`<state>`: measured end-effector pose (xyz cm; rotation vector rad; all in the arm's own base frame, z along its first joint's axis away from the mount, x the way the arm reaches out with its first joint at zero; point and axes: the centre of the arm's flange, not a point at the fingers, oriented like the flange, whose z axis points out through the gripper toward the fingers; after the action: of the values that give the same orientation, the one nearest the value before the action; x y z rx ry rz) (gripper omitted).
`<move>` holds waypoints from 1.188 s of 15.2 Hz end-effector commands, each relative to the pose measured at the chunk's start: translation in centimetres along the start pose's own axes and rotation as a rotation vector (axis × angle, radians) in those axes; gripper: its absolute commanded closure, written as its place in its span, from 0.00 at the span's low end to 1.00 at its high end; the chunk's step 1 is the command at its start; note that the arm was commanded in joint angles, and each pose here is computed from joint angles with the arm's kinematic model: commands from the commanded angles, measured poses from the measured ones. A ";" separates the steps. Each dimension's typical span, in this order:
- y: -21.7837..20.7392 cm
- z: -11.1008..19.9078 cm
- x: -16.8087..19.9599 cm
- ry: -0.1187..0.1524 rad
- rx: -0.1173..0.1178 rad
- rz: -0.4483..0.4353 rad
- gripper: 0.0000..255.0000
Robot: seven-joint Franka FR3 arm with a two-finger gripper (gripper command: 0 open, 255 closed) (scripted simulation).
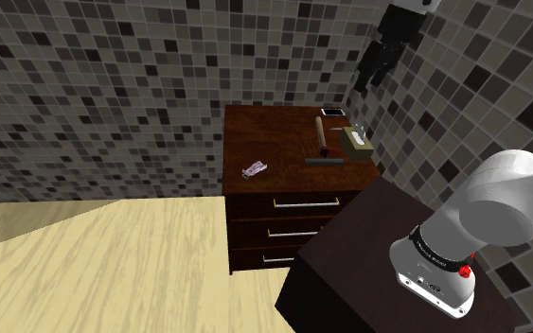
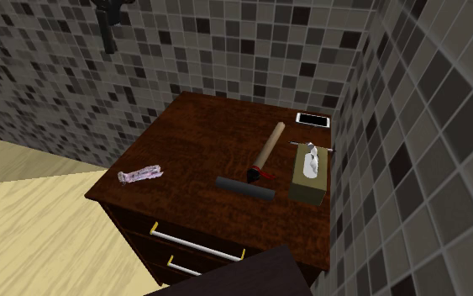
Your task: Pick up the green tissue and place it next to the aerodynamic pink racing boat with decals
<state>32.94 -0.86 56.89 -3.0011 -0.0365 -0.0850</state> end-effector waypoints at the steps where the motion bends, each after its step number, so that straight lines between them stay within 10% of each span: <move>1: 0.0 0.0 0.0 0.000 0.000 0.000 0.00; 18: 14.0 14.6 4.1 -0.065 -0.188 -0.130 0.00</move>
<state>37.91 -11.66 41.43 -3.1743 -0.2288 -0.0059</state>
